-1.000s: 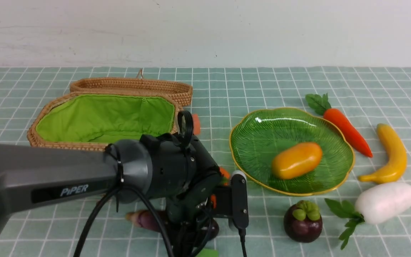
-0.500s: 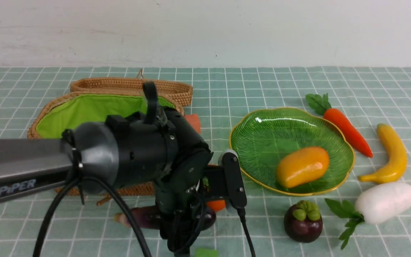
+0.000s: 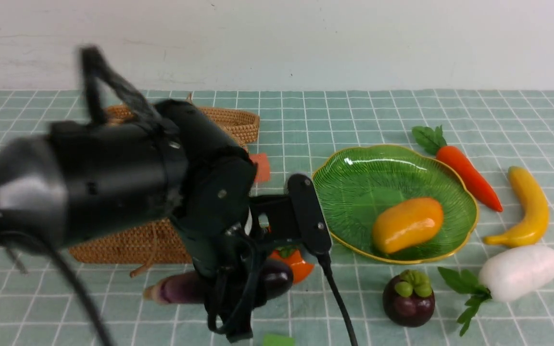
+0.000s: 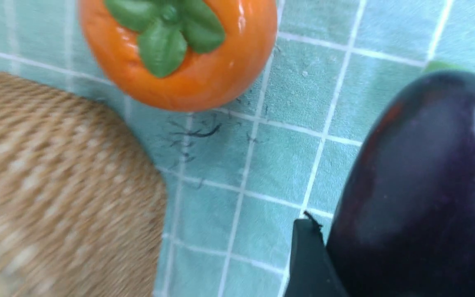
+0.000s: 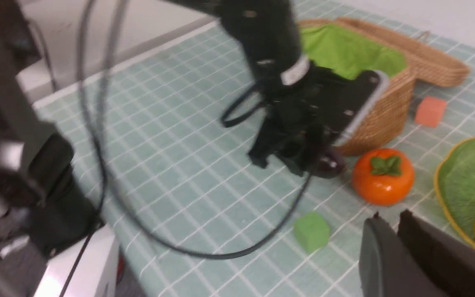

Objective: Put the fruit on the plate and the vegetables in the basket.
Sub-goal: Use the left arm to grab an eggplant and put it into the left basket, then grab a tomato with your left arm and place it on the plate on the right.

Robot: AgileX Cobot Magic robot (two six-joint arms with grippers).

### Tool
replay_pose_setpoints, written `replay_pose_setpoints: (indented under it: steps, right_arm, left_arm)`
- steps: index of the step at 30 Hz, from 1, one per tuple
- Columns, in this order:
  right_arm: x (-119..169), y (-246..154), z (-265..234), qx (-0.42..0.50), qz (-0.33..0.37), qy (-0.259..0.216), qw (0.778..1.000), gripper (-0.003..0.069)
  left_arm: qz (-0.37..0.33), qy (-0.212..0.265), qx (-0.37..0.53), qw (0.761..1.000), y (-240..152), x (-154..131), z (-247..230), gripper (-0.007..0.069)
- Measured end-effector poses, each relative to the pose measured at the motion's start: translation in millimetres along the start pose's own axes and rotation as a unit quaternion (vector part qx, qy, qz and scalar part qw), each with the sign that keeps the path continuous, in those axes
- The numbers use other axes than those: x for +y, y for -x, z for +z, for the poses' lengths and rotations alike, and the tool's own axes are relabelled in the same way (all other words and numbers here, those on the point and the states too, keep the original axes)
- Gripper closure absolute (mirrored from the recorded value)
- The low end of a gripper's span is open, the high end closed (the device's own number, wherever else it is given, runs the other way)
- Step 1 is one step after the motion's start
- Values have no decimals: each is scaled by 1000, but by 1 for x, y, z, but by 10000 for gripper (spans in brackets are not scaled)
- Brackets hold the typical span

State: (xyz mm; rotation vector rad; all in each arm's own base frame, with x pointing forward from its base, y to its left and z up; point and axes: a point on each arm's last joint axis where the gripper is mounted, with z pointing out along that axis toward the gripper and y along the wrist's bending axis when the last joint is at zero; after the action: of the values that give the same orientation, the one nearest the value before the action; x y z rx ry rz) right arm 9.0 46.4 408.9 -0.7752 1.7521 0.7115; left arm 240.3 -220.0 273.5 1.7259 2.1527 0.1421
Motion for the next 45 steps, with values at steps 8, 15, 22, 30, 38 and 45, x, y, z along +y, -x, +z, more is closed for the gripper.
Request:
replay_pose_setpoints:
  steps: [8,15,22,30,38,45]
  right_arm:
    - [-8,14,-1,-79,15,-40,996,586]
    - [-8,14,-1,-78,15,-42,996,581]
    - [-8,14,-1,-75,13,-44,996,578]
    - [-8,13,-1,-75,12,-46,996,571]
    - [-8,12,-1,-65,13,-44,997,571]
    - [-8,4,-4,-8,40,-50,998,569]
  left_arm:
    - [-35,169,-41,984,-22,45,-87,220]
    - [-44,213,23,976,-51,96,-54,220]
    - [-18,203,38,978,-52,109,-25,220]
    - [-40,210,20,977,-49,111,-21,22]
    - [-140,174,-6,975,-48,103,-23,17]
    - [-235,45,-95,966,-1,48,-37,459]
